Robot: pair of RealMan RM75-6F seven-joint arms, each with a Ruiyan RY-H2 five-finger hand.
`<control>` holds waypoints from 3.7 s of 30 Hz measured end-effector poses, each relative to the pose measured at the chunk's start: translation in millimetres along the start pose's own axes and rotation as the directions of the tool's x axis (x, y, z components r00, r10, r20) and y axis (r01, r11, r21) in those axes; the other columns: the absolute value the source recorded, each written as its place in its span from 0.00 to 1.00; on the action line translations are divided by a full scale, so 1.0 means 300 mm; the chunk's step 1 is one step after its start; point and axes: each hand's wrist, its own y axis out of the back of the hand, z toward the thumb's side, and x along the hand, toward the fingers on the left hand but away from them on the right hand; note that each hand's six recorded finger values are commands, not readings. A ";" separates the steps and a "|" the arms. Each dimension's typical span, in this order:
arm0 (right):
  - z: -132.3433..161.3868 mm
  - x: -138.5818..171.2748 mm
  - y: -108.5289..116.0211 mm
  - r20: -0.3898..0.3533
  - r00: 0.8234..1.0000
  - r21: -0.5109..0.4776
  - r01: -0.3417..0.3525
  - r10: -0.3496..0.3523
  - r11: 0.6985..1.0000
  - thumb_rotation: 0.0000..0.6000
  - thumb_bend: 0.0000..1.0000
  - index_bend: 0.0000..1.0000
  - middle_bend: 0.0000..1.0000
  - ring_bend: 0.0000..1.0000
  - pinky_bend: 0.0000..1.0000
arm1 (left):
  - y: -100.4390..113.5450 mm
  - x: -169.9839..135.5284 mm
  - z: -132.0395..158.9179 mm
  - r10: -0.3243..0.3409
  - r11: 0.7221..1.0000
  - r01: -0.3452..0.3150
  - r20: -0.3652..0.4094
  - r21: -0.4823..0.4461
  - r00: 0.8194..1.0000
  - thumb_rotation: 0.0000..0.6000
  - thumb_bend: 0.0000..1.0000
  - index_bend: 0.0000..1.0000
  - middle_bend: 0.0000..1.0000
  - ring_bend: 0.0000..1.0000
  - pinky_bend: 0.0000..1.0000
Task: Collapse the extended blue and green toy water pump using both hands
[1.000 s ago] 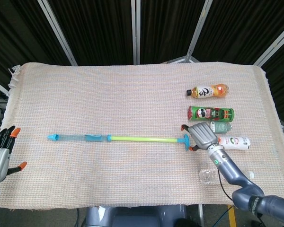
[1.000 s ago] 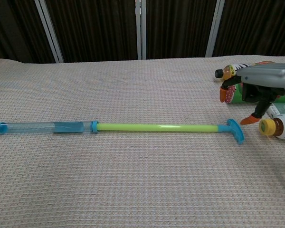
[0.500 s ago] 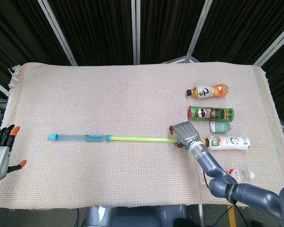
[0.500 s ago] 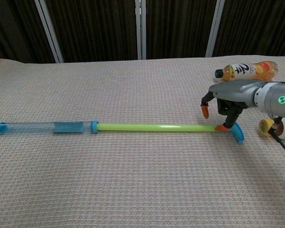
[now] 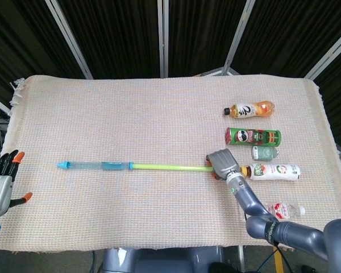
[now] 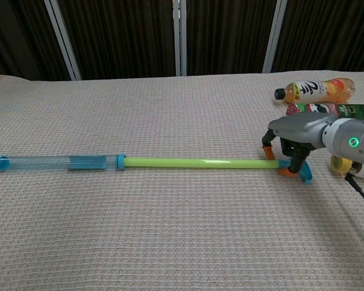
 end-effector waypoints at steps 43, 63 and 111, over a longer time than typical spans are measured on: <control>-0.046 0.037 0.015 0.063 0.998 0.013 -0.026 0.025 1.000 1.00 0.48 0.69 1.00 1.00 1.00 | -0.154 0.304 0.161 -0.165 0.985 0.154 0.171 0.075 0.971 1.00 0.14 0.32 0.84 0.78 0.98; -0.057 0.045 0.037 0.080 0.997 0.026 -0.017 0.015 1.000 1.00 0.49 0.70 1.00 1.00 1.00 | -0.380 0.361 0.264 -0.403 0.915 0.401 0.210 0.055 0.891 1.00 0.26 0.41 0.86 0.80 1.00; 0.035 0.017 0.138 0.035 0.997 -0.082 0.071 -0.069 0.994 1.00 0.54 0.74 1.00 1.00 1.00 | -0.266 0.469 0.564 -0.305 0.938 0.341 0.323 -0.061 0.896 1.00 0.63 0.77 0.86 0.80 1.00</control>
